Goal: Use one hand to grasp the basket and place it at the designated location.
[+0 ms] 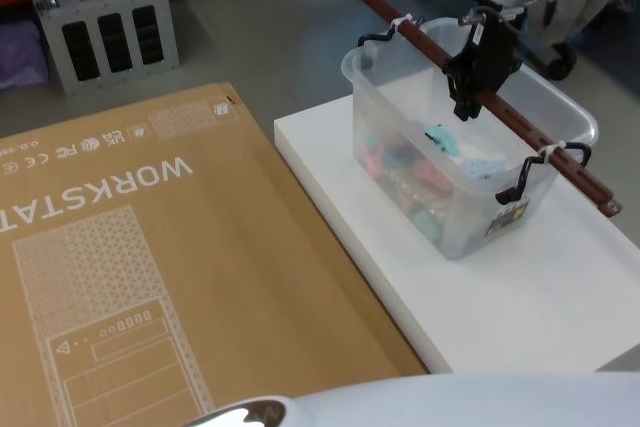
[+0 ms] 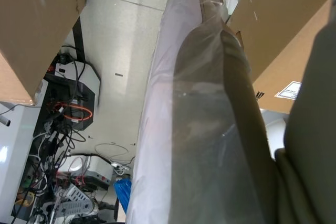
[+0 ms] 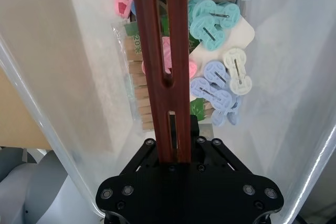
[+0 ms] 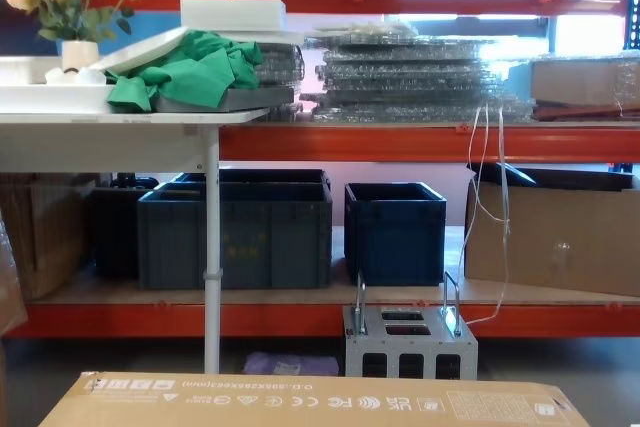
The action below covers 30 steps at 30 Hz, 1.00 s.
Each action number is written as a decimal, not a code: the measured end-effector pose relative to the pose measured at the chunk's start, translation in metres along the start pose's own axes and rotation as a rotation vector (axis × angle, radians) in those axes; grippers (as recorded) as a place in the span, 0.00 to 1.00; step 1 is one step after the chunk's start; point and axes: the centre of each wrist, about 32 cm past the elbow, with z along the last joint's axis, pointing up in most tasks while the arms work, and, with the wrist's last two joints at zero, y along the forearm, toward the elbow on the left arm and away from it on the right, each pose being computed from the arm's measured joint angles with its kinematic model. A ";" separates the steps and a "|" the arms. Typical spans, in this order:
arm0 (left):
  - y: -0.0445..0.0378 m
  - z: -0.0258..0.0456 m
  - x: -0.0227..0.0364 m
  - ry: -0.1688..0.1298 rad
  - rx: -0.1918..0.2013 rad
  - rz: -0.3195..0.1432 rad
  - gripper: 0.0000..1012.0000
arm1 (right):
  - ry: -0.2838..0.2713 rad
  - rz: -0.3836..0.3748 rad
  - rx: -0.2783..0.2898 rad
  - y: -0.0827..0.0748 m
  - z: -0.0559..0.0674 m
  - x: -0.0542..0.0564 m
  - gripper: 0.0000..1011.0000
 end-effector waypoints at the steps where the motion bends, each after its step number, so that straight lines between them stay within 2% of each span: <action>1: 0.0000 0.0001 0.0000 0.000 0.000 0.000 0.00 | -0.001 -0.002 0.001 -0.001 0.000 0.000 0.11; 8: 0.0000 0.0000 0.0000 0.000 0.000 0.000 0.00 | -0.007 -0.011 0.004 -0.003 0.000 0.003 0.29; 13: 0.0000 0.0000 0.0000 0.000 0.000 0.000 0.00 | -0.011 -0.014 0.005 -0.003 0.000 0.004 0.48; 14: 0.0000 0.0000 0.0000 0.000 0.000 0.000 0.00 | -0.012 -0.014 0.006 -0.004 0.000 0.005 0.49; 15: 0.0000 0.0000 0.0000 0.000 0.000 0.000 0.00 | -0.013 -0.015 0.006 -0.004 0.001 0.005 0.56; 17: 0.0000 0.0000 0.0000 0.000 0.000 0.000 0.00 | -0.015 -0.015 0.008 -0.004 0.001 0.006 0.60; 19: 0.0000 0.0000 0.0000 0.000 0.000 0.000 0.00 | -0.017 -0.015 0.009 -0.004 0.002 0.007 0.68; 22: 0.0000 0.0001 0.0000 0.000 0.000 0.000 0.00 | -0.020 -0.015 0.010 -0.004 0.003 0.008 0.74; 27: 0.0000 0.0001 0.0000 0.000 0.000 0.000 0.00 | -0.032 -0.014 0.014 -0.004 0.007 0.009 0.92; 30: 0.0000 0.0000 0.0000 0.000 0.000 0.000 0.00 | -0.034 -0.017 0.017 -0.005 0.008 0.008 0.98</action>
